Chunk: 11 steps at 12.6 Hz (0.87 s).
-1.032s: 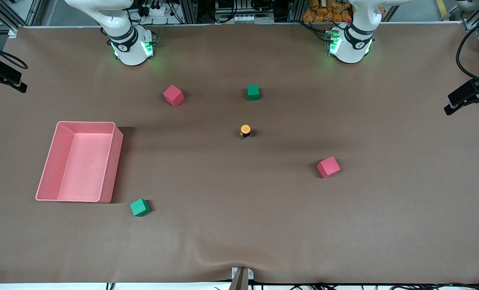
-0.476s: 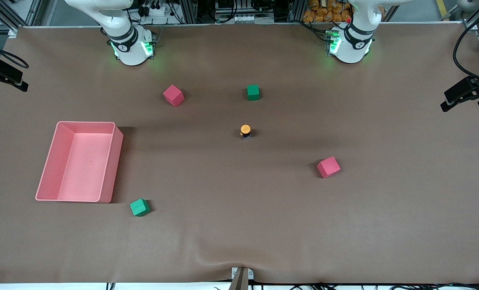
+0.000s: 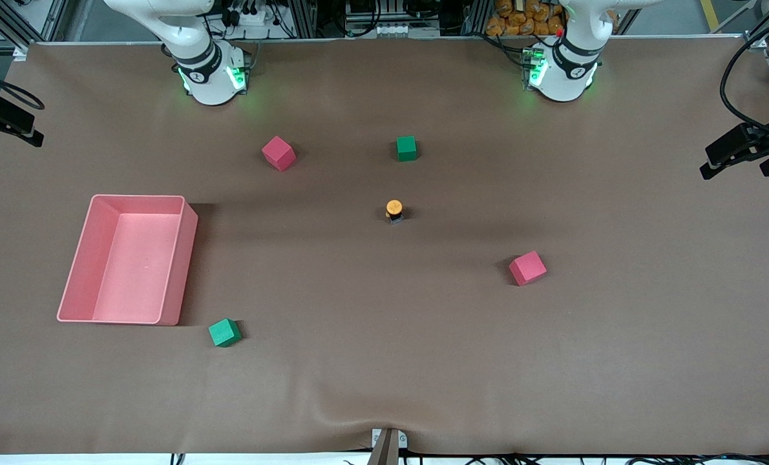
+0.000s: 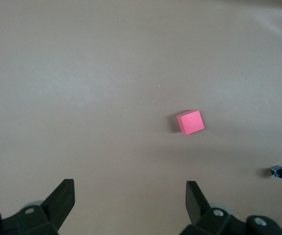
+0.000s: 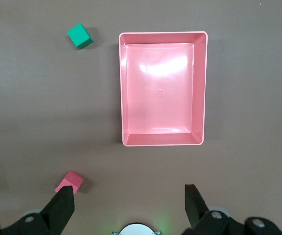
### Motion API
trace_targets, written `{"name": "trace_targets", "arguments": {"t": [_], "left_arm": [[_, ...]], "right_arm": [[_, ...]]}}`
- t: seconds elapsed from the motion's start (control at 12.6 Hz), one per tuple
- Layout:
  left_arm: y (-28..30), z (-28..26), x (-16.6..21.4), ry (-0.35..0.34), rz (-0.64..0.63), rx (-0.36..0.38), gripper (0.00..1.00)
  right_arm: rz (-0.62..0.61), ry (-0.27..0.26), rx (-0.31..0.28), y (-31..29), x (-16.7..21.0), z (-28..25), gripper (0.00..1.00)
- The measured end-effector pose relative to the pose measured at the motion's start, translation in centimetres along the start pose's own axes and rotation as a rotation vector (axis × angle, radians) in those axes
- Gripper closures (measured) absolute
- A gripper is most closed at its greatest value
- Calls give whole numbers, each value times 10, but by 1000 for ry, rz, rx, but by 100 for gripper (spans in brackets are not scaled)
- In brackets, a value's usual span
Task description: Place and upright button with both arms
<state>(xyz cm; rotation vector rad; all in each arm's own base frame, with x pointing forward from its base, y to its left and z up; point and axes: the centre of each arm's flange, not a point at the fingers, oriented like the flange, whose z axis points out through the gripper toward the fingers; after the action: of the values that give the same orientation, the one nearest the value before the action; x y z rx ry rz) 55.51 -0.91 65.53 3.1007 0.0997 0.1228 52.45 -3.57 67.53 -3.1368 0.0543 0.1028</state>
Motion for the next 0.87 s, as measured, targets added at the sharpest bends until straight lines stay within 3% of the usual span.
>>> {"name": "trace_targets", "arguments": {"t": [0.87], "left_arm": [[25, 3, -5, -25, 52, 1, 0]], "right_arm": [[0, 0, 0, 0, 0, 0, 0]]}}
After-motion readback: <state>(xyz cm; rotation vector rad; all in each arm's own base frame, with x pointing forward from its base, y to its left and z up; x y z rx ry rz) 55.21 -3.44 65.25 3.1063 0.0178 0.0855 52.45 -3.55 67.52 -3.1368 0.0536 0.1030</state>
